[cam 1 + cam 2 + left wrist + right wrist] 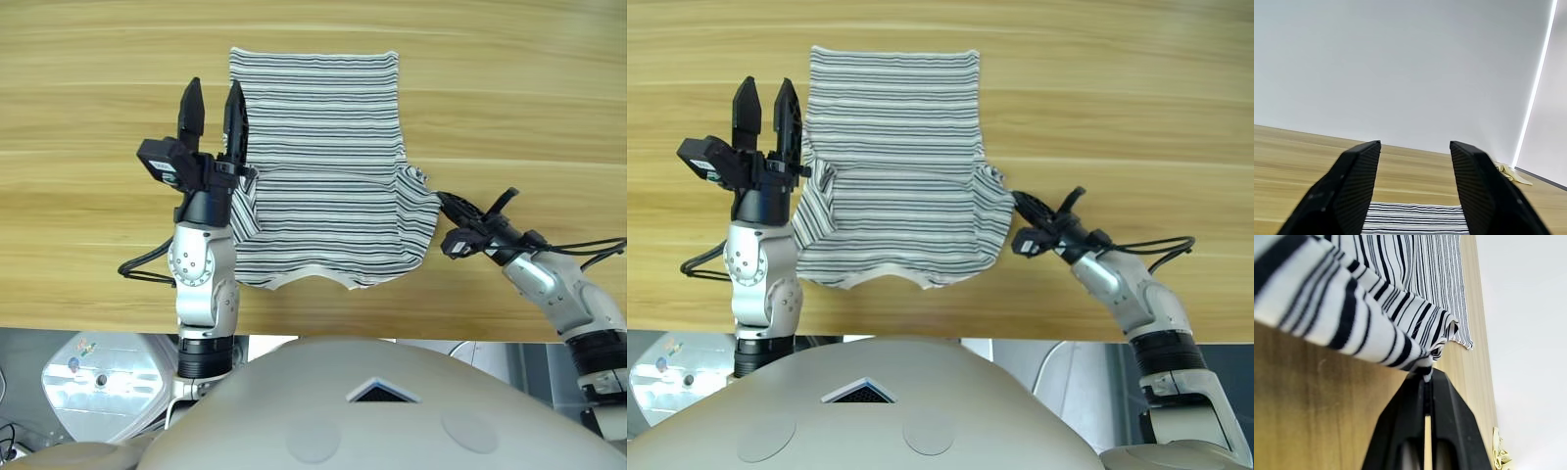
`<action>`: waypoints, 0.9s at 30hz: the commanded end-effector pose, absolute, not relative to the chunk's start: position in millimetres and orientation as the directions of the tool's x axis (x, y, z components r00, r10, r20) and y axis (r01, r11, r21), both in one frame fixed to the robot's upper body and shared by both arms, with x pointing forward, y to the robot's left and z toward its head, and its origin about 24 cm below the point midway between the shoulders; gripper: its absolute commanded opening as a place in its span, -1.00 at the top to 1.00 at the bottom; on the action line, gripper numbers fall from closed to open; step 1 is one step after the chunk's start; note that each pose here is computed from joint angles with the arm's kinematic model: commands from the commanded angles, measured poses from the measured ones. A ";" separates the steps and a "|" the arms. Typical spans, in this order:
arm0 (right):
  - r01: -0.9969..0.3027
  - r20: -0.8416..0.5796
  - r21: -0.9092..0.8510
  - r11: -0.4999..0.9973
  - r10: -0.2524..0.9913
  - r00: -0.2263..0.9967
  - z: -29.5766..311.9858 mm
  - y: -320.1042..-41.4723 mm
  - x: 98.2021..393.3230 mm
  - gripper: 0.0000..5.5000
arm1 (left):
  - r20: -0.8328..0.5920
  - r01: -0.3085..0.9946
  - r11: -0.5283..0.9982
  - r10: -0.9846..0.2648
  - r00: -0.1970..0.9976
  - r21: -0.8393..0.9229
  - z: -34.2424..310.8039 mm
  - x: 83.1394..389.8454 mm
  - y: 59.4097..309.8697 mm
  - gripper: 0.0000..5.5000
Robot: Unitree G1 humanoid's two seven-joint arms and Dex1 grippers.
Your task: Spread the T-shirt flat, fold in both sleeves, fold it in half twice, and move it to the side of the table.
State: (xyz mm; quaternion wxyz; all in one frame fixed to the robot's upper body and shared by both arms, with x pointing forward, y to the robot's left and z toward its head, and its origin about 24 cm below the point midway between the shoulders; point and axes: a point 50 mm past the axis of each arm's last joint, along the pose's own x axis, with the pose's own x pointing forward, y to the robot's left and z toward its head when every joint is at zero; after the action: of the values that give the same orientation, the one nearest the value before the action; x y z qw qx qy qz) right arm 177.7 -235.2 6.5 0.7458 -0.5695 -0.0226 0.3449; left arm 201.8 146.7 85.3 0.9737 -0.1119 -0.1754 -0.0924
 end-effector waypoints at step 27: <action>-0.575 -0.202 -0.773 0.268 0.755 0.624 20.6 -166.2 171.2 0.99 | 0.326 0.227 0.962 -0.169 0.930 -0.150 76.3 202.3 146.7 0.03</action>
State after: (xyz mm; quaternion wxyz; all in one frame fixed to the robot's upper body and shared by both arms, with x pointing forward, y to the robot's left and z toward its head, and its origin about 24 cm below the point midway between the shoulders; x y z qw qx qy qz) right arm 171.1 -170.7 20.2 0.7925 -0.4381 -0.0996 0.4125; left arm 202.5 148.4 79.5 0.9767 -0.1018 -0.1657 -0.0908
